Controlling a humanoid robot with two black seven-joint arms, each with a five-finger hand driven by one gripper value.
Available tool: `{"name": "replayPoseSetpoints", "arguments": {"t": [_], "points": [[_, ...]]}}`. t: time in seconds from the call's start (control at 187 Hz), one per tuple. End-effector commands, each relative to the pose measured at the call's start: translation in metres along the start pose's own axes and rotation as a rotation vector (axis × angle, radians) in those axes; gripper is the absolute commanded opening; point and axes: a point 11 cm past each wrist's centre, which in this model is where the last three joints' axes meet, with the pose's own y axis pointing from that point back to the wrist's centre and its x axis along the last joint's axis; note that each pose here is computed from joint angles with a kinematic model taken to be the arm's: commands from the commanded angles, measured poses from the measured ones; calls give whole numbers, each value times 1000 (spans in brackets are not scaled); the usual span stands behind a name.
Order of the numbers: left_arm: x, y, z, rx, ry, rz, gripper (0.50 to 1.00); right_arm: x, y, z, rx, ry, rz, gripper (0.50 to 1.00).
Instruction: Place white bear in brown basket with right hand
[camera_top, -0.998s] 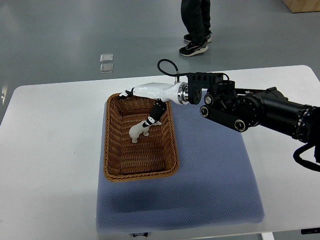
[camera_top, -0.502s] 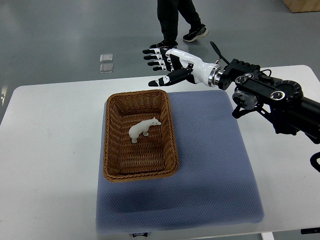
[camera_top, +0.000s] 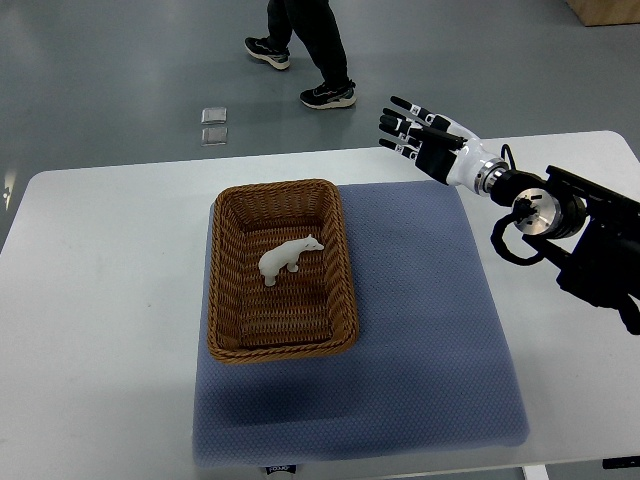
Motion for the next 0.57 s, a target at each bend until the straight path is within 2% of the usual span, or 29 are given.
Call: {"name": "replayPoseSetpoints", "arguments": {"t": [0.0, 0.561], "points": [[0, 0, 0, 0, 0, 0, 1000, 6, 3, 3, -10, -41, 18, 926], [0, 0, 0, 0, 0, 0, 1000, 15, 8, 15, -18, -54, 32, 928]]}}
